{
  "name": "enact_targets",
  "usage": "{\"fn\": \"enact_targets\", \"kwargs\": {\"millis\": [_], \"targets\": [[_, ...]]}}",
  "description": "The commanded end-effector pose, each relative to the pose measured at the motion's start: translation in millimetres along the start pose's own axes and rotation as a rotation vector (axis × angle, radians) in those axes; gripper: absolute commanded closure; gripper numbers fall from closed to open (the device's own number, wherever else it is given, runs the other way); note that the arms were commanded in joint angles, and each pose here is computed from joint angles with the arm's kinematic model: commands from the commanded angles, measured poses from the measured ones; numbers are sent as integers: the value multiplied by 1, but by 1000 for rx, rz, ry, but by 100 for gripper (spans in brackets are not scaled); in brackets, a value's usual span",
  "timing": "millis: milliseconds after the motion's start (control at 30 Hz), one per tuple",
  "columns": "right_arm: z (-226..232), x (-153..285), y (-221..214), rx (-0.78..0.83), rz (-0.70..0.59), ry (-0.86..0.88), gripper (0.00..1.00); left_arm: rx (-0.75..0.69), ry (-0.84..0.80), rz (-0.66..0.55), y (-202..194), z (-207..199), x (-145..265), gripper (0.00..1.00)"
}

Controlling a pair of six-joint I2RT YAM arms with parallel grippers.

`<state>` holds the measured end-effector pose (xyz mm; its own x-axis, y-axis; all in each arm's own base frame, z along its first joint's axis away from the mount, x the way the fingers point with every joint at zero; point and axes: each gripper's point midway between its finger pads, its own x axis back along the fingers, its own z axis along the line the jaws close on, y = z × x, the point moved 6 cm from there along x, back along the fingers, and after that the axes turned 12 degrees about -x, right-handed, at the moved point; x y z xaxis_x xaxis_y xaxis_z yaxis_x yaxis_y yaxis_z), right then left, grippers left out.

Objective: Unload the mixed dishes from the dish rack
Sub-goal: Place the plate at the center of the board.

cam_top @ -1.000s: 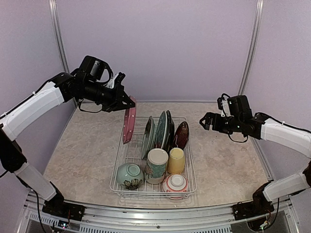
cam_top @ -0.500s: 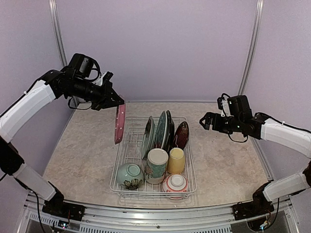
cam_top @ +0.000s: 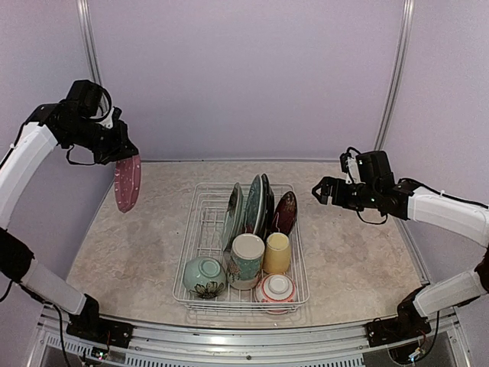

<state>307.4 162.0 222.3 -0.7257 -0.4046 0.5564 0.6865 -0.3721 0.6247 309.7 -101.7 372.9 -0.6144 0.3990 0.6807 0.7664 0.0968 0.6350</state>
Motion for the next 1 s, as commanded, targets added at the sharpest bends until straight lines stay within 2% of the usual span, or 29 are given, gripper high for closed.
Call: {"fn": "enact_targets", "kwargs": {"millis": [0, 133, 467, 700, 967], "targets": [[-2, -6, -7, 10, 19, 4, 0, -66, 156, -23, 16, 28, -12, 100], [-3, -5, -7, 18, 14, -6, 0, -80, 273, 47, 24, 52, -50, 100], [-11, -10, -9, 47, 10, -56, 0, -65, 434, 257, 32, 108, -147, 100], [-18, -24, -18, 43, 40, -70, 0, -73, 501, 342, 27, 128, -200, 100], [-20, -32, -21, 36, 48, -69, 0, -56, 546, 438, 10, 151, -239, 100]]}}
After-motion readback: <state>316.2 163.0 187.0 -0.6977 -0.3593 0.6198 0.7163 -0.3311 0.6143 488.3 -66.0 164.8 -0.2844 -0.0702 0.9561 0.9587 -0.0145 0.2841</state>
